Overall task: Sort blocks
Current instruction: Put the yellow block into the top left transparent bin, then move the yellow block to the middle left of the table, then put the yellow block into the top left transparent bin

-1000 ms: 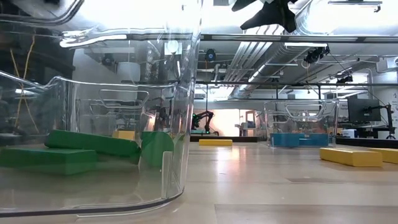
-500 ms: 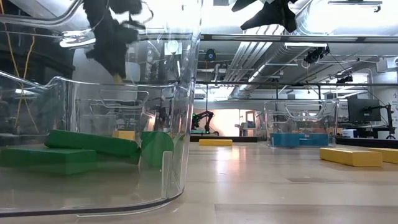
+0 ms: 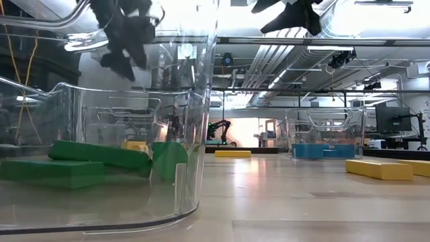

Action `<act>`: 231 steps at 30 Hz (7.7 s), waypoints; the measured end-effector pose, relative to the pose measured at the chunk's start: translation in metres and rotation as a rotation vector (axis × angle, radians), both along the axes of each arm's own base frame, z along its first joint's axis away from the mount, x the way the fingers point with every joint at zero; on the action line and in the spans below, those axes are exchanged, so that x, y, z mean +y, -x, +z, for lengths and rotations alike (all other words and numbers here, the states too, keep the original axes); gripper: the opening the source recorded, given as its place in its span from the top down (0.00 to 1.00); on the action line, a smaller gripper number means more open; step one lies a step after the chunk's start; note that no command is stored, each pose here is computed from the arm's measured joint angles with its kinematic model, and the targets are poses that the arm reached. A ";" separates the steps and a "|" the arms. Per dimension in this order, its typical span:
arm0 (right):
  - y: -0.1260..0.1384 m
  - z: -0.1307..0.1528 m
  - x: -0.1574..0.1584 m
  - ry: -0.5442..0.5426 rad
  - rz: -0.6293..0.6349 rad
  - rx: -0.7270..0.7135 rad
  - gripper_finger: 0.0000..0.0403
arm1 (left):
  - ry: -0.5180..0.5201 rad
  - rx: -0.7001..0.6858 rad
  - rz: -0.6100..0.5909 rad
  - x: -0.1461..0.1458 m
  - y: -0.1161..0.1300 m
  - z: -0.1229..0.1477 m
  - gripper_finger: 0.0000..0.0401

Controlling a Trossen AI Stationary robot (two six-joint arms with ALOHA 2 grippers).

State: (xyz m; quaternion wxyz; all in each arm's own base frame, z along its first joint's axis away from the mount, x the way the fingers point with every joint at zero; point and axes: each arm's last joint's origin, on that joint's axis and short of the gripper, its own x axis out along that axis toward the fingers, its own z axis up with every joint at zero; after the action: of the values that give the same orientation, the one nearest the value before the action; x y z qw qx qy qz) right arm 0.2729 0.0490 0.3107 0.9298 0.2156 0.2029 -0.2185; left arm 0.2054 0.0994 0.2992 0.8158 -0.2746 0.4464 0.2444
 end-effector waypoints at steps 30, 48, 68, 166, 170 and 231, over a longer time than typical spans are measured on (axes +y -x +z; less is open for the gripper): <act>0.003 -0.006 -0.008 0.004 -0.009 0.080 0.48 | 0.158 0.949 -0.595 -0.315 0.069 -0.135 0.60; 0.002 -0.006 -0.007 -0.022 0.020 0.083 0.48 | 0.333 0.957 -0.613 -0.310 0.079 -0.170 1.00; 0.006 -0.011 -0.008 -0.012 0.017 0.142 0.48 | 0.314 0.607 -0.608 -0.247 0.011 -0.157 1.00; -0.016 -0.026 0.062 -0.324 0.156 -0.025 0.48 | -0.536 -0.023 -1.469 -0.176 -0.039 -0.053 0.38; -0.016 -0.026 0.062 -0.326 0.154 -0.026 0.48 | -0.538 -0.024 -1.468 -0.176 -0.039 -0.053 0.38; -0.017 -0.027 0.056 -0.275 0.117 -0.014 0.48 | -0.642 0.157 -1.951 -0.192 0.007 -0.163 0.42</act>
State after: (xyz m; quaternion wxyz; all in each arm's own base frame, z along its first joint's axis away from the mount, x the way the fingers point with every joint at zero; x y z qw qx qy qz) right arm 0.2896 0.1053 0.2835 0.9041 0.3303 0.2366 -0.1326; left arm 0.1986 -0.0927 0.1365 0.6626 0.4552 0.4409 -0.3992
